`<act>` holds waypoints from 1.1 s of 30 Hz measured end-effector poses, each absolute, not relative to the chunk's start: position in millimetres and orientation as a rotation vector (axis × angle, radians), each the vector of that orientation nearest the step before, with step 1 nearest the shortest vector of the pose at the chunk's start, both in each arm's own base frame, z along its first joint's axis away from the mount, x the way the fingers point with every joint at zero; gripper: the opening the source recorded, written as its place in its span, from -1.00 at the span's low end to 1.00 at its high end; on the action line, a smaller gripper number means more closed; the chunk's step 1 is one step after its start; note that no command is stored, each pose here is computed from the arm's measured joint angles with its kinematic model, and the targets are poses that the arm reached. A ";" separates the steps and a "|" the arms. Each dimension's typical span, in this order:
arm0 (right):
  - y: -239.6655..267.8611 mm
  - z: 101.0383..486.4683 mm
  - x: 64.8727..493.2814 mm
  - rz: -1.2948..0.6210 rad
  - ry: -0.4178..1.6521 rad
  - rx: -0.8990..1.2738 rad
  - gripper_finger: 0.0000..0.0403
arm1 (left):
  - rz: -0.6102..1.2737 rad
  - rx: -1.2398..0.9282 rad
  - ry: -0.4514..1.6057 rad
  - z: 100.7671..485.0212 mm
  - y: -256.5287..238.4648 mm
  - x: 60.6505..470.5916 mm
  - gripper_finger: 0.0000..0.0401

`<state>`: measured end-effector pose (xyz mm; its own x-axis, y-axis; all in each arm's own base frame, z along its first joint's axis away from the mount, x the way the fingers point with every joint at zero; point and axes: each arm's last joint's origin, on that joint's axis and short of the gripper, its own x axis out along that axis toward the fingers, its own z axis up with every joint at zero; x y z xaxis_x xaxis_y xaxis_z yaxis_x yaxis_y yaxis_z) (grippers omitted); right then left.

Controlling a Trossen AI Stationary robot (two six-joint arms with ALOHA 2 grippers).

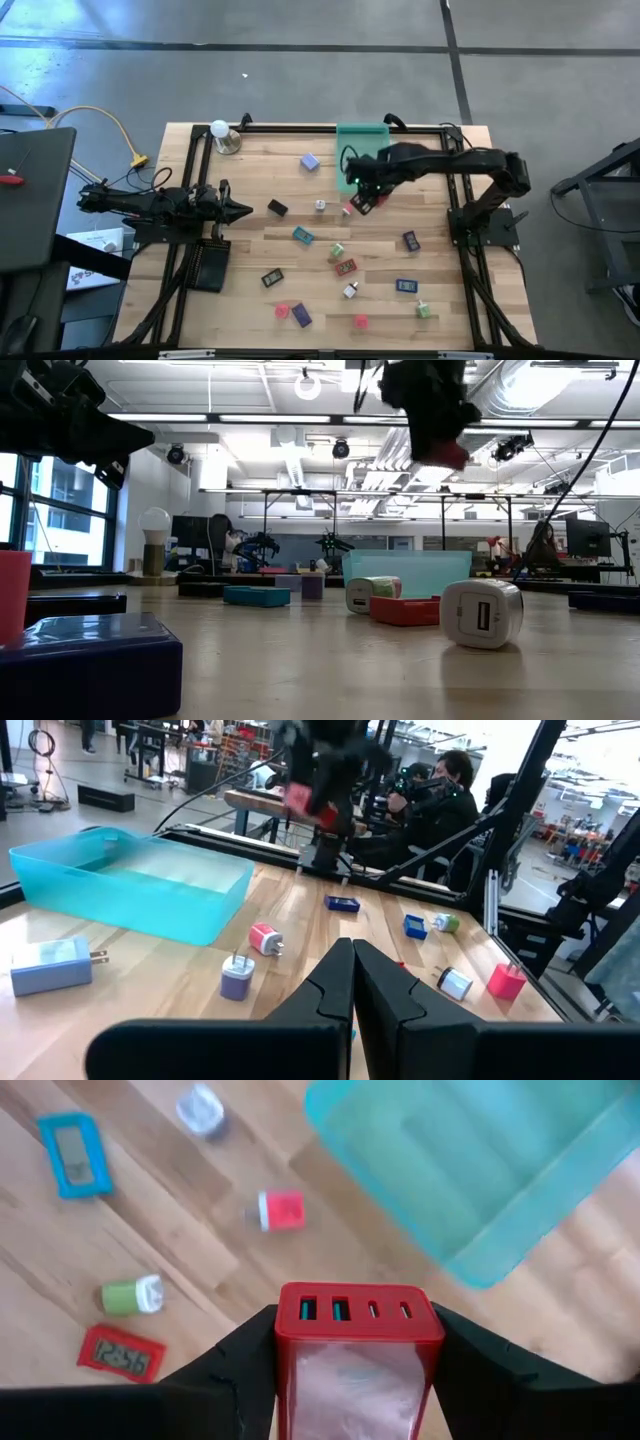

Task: Pick & Place Office items
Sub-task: Put the red charger adapter into the green bin

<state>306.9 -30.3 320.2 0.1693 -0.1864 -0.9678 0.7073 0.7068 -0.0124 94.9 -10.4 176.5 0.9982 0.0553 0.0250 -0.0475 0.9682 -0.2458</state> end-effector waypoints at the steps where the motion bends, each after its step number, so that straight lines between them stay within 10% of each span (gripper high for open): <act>1: -32.5 327.8 307.1 -0.671 1.228 0.496 -0.01 | 0.052 -0.248 -0.031 176.4 -10.4 94.9 -0.99; 16: -124.3 383.5 287.0 -0.724 1.015 0.566 -0.01 | 0.053 -0.248 -0.026 176.1 -10.4 94.9 -0.99; 33: -240.5 292.9 312.2 -0.829 1.081 0.829 -0.01 | 0.054 -0.246 -0.016 175.4 -10.4 94.8 -0.99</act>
<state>312.2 -240.5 292.9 0.2531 -0.1590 -0.9543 0.8805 0.4465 0.1592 94.8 -10.4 175.4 0.9984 0.0553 0.0095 -0.0513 0.9686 -0.2434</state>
